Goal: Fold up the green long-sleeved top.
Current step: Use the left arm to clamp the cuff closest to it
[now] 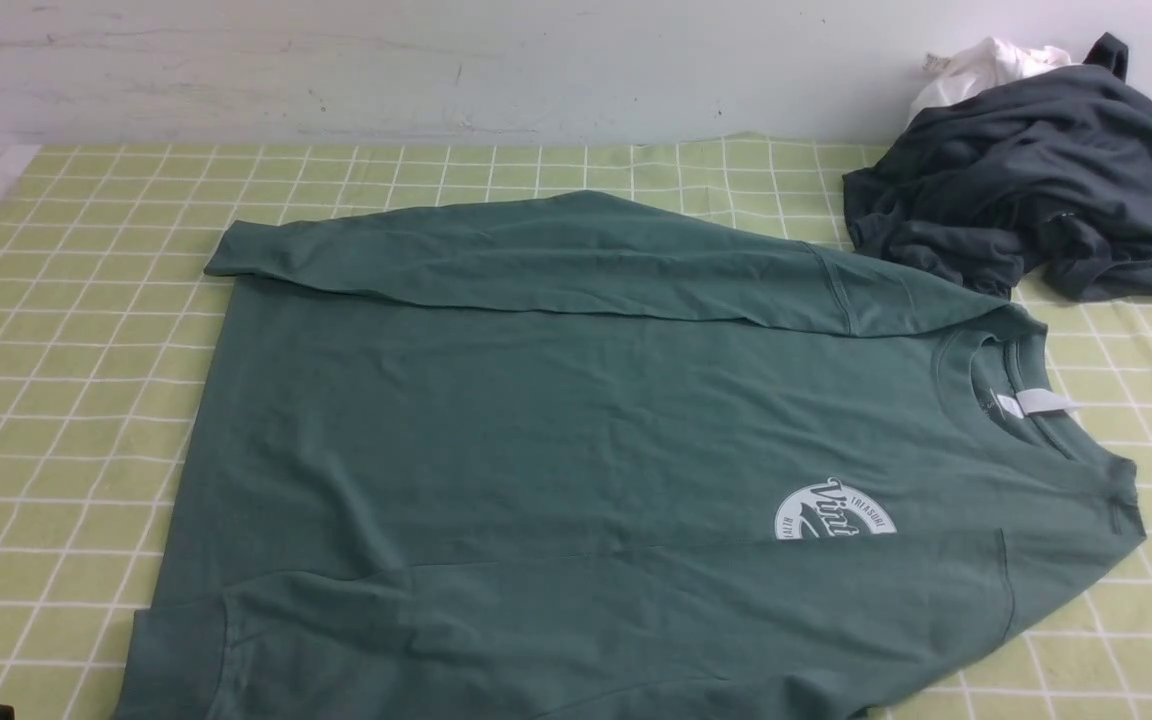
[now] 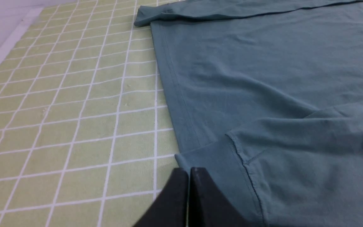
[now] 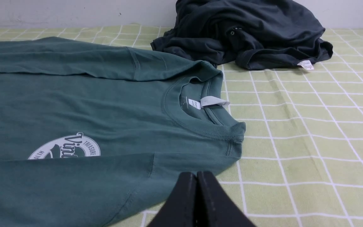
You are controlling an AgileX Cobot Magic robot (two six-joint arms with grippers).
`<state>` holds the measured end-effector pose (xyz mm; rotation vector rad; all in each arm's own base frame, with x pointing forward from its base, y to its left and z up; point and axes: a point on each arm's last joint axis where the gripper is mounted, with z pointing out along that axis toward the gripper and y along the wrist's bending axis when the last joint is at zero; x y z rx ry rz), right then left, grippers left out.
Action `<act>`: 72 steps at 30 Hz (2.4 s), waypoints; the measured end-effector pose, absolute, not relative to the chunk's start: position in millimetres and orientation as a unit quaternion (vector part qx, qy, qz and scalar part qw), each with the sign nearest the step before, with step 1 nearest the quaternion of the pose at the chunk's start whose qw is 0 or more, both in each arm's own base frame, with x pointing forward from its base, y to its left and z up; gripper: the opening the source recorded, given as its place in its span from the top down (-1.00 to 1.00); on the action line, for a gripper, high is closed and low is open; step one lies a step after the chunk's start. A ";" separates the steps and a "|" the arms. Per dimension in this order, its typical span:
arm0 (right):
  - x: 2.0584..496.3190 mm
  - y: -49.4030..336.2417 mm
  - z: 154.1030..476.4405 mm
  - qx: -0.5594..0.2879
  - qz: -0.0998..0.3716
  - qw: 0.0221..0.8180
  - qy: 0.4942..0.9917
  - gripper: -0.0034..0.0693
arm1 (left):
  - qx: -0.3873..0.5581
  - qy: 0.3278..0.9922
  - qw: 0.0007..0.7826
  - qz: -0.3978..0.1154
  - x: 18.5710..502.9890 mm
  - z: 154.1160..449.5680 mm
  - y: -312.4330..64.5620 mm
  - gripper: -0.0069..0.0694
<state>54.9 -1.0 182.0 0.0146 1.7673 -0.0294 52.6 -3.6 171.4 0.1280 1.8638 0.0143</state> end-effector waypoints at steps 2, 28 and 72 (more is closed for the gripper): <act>55.5 -1.2 183.2 0.007 -0.013 0.644 0.765 0.93 | 0.054 0.792 0.608 0.007 53.5 174.3 -3.5 0.83; 47.9 1.7 334.2 0.003 0.008 0.861 0.508 0.93 | -0.024 0.531 0.843 -0.078 47.3 363.5 -2.5 0.83; 197.5 93.6 237.8 -0.252 0.123 0.304 0.910 0.93 | -0.070 0.993 0.083 -0.042 272.2 152.9 1.9 -0.05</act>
